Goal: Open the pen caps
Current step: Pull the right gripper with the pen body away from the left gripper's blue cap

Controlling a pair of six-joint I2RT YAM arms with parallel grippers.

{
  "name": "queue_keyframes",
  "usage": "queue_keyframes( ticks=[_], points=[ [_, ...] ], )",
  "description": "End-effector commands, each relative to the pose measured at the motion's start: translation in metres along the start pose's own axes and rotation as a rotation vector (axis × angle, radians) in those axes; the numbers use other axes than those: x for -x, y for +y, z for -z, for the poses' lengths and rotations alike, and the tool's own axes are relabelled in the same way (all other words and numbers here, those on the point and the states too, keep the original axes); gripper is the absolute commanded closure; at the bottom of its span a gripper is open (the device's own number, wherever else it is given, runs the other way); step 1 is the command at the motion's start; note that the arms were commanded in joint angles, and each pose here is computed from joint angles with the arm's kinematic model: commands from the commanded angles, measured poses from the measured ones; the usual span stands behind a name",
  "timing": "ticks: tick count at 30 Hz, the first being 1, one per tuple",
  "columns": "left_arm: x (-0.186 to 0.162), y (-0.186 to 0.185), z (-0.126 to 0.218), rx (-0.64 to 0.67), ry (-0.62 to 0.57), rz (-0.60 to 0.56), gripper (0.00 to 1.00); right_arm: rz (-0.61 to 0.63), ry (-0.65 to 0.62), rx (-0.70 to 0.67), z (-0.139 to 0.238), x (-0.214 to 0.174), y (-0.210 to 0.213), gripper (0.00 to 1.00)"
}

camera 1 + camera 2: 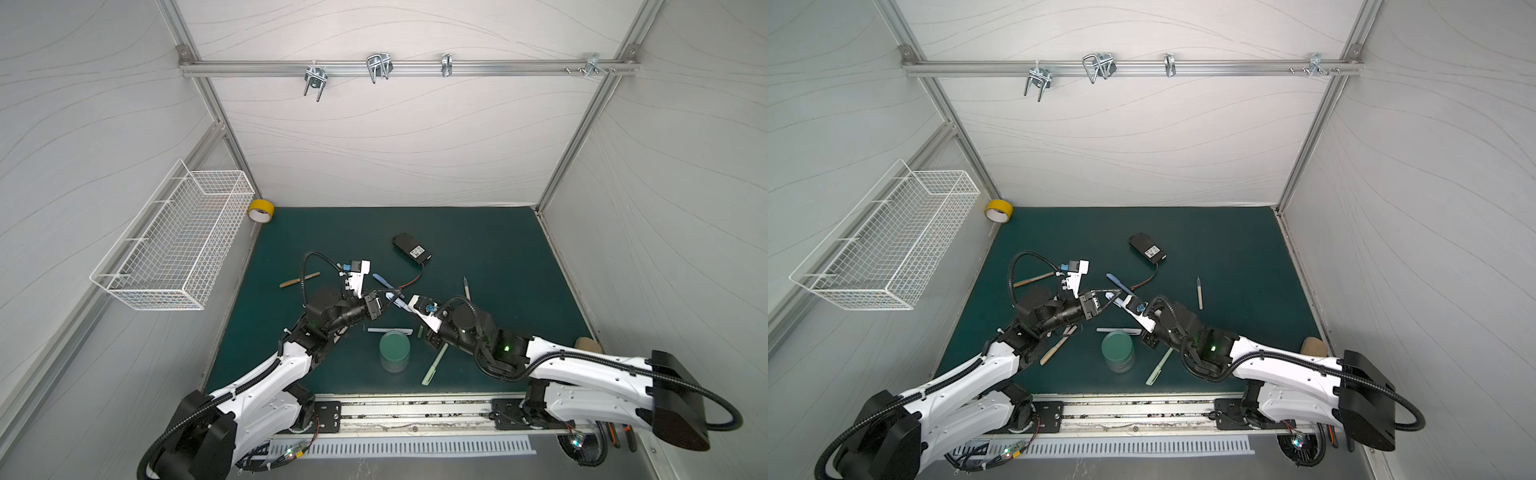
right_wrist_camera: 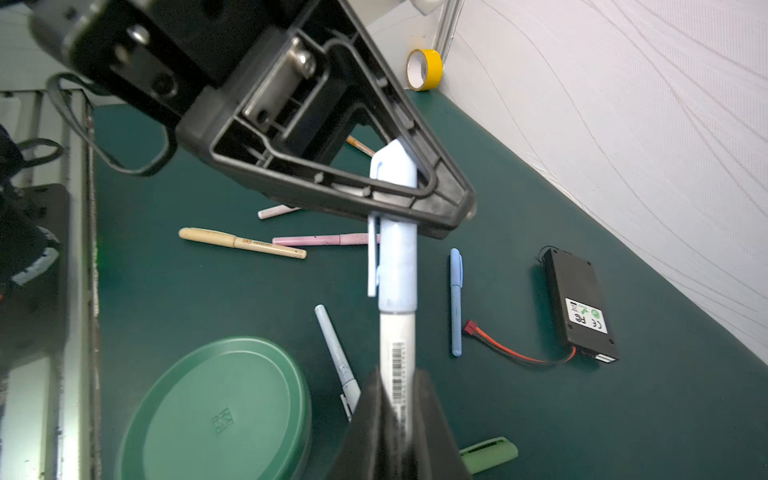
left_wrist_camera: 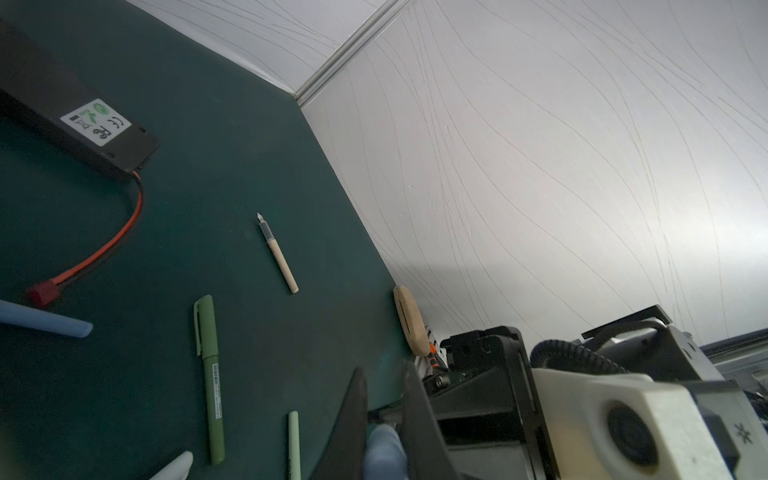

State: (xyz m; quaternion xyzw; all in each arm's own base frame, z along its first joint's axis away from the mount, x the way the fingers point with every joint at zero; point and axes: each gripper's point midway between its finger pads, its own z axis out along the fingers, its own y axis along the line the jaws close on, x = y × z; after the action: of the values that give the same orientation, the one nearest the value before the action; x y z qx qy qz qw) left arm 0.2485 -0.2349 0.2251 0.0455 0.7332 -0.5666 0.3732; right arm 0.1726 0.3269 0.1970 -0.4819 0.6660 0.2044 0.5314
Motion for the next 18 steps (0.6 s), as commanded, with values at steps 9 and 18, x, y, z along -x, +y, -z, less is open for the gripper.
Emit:
queue_keyframes(
  ticks=[9,18],
  points=[
    [0.075,-0.001,0.022,0.122,-0.286,-0.102,1.00,-0.252,0.087,0.381,0.013,-0.035,0.019,1.00],
    [0.082,-0.003,0.025,0.113,-0.304,-0.096,1.00,-0.364,0.076,0.426,0.013,-0.037,0.008,1.00]
  ],
)
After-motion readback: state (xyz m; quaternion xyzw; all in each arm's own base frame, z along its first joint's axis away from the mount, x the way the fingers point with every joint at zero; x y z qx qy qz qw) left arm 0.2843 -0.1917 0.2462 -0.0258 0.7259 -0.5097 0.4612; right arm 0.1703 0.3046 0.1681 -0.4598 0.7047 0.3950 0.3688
